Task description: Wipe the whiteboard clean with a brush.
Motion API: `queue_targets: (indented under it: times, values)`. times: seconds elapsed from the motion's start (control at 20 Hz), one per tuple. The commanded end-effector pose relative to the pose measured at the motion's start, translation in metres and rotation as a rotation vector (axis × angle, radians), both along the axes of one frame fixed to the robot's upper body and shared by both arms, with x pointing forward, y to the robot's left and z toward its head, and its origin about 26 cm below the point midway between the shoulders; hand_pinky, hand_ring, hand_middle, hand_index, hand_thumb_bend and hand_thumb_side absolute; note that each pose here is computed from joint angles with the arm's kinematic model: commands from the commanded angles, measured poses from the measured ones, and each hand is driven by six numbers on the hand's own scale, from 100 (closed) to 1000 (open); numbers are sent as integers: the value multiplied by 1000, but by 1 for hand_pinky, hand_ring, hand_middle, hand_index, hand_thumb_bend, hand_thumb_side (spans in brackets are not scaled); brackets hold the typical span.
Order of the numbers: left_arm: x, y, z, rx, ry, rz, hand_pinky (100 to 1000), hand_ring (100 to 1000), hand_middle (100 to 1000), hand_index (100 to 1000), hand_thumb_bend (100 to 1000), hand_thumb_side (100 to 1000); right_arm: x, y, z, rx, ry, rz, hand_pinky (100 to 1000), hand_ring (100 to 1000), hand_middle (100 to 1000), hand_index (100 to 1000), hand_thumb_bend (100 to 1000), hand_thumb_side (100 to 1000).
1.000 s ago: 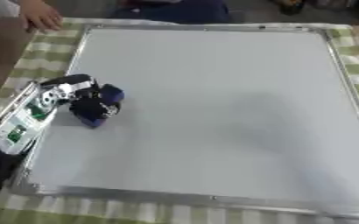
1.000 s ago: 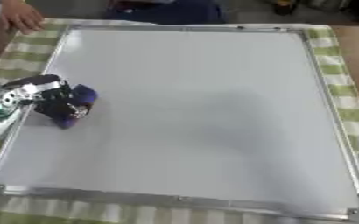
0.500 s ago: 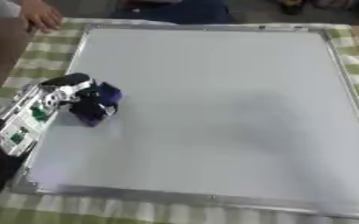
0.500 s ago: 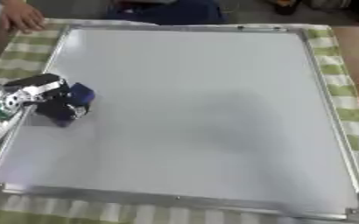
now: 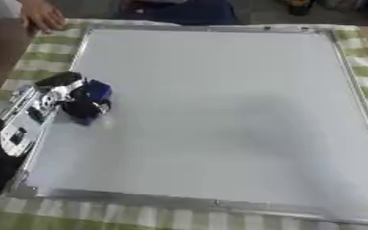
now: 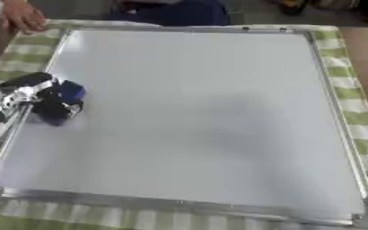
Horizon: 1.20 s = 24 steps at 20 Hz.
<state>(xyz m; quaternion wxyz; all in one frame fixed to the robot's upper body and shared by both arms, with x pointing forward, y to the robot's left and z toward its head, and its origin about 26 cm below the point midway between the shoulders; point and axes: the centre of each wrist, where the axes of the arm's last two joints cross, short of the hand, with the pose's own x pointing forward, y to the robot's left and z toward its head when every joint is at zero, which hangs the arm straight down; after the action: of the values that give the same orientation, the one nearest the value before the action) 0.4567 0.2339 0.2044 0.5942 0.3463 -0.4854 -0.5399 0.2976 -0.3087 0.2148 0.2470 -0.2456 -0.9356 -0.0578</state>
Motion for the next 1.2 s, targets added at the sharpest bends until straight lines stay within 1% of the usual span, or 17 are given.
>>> queue_targets:
  times: [0.05,0.5,0.85,1.2]
  values:
    - [6,20,-14,-15,57,87,392,521,354,357,100,499,-3,0,9,-10,-35,3,621,525,452,381,100,794]
    - [11,36,-20,-71,70,167,391,518,349,363,100,507,-3,0,9,-7,-35,0,621,524,451,381,100,794]
    - [13,45,-19,-58,34,217,390,517,344,366,100,497,-3,0,8,-6,-29,0,621,524,450,380,100,795]
    - [15,51,-12,-21,-15,256,389,516,339,365,100,484,-3,0,8,-5,-25,-1,621,524,450,381,100,798]
